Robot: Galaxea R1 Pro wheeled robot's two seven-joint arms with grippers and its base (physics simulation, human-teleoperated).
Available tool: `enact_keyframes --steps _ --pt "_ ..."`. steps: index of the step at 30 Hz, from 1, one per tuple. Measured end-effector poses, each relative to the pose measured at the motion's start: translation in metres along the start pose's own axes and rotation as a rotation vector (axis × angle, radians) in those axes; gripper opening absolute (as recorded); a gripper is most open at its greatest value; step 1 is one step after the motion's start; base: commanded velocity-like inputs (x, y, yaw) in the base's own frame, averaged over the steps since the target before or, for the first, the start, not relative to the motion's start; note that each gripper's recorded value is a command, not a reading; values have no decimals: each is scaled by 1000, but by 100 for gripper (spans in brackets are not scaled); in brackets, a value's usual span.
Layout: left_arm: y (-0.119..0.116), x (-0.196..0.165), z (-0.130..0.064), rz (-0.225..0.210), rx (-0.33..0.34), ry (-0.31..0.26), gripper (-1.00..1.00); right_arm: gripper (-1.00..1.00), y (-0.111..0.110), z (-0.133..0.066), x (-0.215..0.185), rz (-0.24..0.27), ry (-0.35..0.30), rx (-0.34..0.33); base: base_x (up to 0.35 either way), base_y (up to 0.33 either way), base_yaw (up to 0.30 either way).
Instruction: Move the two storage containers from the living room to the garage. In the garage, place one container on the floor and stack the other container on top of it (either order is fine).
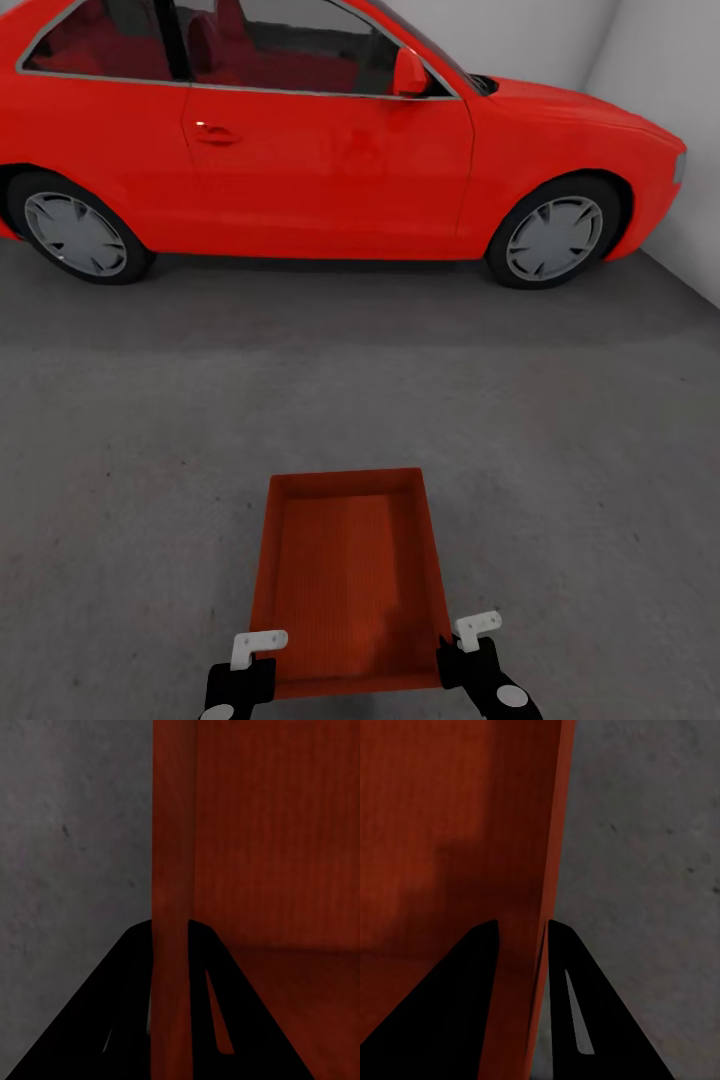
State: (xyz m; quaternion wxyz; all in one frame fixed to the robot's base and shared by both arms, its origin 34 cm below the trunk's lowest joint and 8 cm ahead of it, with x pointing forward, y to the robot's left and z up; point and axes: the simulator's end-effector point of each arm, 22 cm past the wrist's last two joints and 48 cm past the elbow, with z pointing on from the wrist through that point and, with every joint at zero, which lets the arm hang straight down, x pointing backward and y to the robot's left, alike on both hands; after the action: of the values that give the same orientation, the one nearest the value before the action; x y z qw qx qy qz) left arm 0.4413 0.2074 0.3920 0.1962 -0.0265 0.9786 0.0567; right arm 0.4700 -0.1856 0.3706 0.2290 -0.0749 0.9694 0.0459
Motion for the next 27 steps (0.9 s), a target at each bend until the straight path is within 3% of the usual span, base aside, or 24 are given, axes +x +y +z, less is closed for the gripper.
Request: enact_keyframes --steps 10,27 --pt "-2 10 17 0 0 0 -100 -100 -1 17 12 0 0 0 0 0 0" --pt "-2 10 17 0 0 0 -100 -100 -1 17 11 0 0 0 0 0 0"
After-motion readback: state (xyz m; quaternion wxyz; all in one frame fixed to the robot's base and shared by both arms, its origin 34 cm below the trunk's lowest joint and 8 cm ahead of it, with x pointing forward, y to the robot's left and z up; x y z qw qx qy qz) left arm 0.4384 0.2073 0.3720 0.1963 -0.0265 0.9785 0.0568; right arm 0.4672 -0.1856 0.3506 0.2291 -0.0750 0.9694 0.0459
